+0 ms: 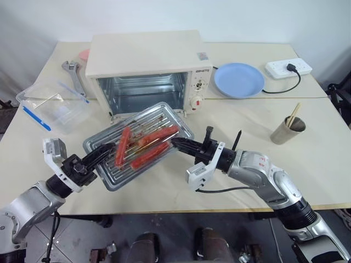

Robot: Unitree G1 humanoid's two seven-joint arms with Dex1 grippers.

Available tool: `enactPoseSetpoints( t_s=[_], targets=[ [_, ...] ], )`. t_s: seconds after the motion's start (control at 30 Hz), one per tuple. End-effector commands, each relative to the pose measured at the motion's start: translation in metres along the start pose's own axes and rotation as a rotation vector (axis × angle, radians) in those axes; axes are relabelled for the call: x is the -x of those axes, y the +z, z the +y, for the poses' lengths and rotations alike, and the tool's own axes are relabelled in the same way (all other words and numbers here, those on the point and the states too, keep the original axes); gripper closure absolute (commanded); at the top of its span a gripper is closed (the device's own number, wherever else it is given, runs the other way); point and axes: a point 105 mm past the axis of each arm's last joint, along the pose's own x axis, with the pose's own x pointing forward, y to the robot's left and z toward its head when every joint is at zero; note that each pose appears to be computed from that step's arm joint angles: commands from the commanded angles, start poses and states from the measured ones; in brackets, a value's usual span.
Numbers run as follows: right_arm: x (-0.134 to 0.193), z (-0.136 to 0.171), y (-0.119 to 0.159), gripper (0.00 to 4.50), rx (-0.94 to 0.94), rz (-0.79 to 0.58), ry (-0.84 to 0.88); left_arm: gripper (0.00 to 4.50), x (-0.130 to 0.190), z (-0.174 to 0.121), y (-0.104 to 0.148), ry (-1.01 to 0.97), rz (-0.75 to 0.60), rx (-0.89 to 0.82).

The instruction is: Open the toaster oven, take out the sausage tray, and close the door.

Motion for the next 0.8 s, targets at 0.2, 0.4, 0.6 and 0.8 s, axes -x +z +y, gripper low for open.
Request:
enactPoseSetpoints(
  t_s=[0.2, 0.4, 0.6, 0.8],
  targets=[
    [0.006, -0.026, 0.013, 1.55, -0.074, -0.073, -0.074, 4.5, 0.0, 0.006, -0.011, 0.049, -0.036, 0.028],
    [0.012, -0.025, 0.024, 0.02, -0.162, -0.148, -0.009, 4.5, 0.001, 0.003, -0.01, 0.025, -0.093, 0.04],
    [0.017, -0.021, 0.024, 0.02, -0.348, -0.174, 0.112, 4.5, 0.005, 0.004, -0.008, 0.025, -0.166, 0.064],
    [0.042, -0.007, 0.019, 0.02, -0.576, -0.277, 0.285, 4.5, 0.011, -0.001, -0.015, -0.004, -0.25, 0.099]
  ],
)
